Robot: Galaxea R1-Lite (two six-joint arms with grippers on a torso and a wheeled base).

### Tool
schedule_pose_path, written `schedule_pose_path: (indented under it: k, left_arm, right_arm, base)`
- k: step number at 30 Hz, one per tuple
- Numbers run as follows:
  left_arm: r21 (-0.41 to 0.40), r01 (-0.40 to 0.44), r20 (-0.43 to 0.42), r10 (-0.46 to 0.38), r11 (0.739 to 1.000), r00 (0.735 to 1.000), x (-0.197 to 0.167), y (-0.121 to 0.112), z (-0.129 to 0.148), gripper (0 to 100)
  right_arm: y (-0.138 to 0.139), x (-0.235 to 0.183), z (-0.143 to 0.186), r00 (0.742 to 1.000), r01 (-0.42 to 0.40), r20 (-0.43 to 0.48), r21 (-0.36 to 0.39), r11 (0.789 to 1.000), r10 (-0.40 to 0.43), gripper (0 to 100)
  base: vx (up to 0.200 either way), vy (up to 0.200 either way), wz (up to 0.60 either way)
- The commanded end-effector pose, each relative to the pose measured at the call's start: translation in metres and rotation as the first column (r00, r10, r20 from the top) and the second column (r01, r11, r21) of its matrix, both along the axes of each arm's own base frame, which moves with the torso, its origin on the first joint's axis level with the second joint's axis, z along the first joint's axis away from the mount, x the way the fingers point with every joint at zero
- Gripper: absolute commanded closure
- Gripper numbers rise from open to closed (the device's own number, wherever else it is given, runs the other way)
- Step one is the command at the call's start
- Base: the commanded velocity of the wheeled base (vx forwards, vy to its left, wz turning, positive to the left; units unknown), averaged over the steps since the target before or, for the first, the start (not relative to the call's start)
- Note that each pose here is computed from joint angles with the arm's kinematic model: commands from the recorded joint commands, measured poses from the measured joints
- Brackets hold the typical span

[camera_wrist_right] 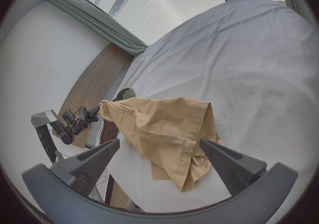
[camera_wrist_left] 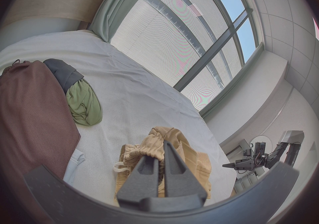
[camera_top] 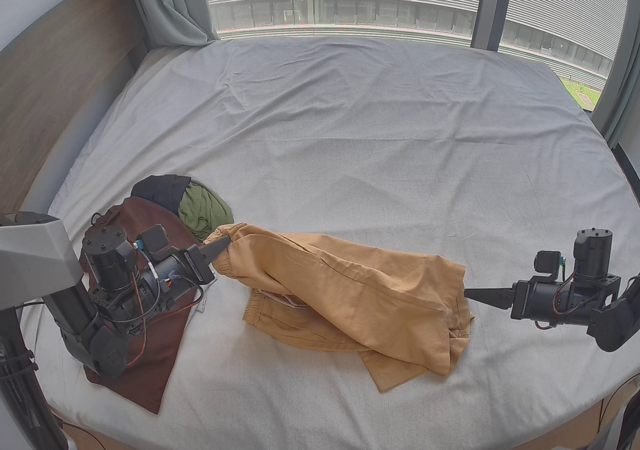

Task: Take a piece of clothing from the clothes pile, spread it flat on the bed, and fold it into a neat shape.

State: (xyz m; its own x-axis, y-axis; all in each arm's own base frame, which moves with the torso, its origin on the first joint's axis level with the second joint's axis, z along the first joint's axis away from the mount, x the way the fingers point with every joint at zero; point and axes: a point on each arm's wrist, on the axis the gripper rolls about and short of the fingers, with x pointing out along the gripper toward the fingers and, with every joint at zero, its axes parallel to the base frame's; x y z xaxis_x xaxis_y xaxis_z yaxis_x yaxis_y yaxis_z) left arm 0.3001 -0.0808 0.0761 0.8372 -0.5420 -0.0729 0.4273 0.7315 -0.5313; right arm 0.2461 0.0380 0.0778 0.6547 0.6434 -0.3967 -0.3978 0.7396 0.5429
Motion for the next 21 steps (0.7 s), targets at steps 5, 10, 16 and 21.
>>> schedule_pose_path:
  k: [5,10,16,21]
  left_arm:
    - [-0.001,-0.001,0.002,0.001,1.0,1.0,0.0,0.0,0.0,100]
    - [-0.001,-0.001,0.003,0.001,1.0,1.0,0.0,0.0,0.001,100]
    - [-0.002,-0.003,0.006,0.003,1.0,1.0,0.001,0.0,0.001,100]
    - [-0.003,-0.003,0.011,0.003,1.0,1.0,0.002,0.001,0.002,100]
  right_arm:
    - [0.006,0.016,-0.036,0.997,-0.008,-0.074,0.007,1.0,0.009,0]
    - [0.012,0.019,-0.043,0.995,-0.011,-0.094,0.031,0.999,0.014,0]
    - [0.019,0.022,-0.053,0.992,-0.005,-0.128,0.07,0.998,0.014,0]
    - [0.02,0.027,-0.064,0.994,-0.001,-0.111,0.072,0.997,0.009,0]
  base:
    - [0.0,0.0,0.0]
    - [0.0,0.0,0.0]
    - [0.0,0.0,0.0]
    - [0.0,0.0,0.0]
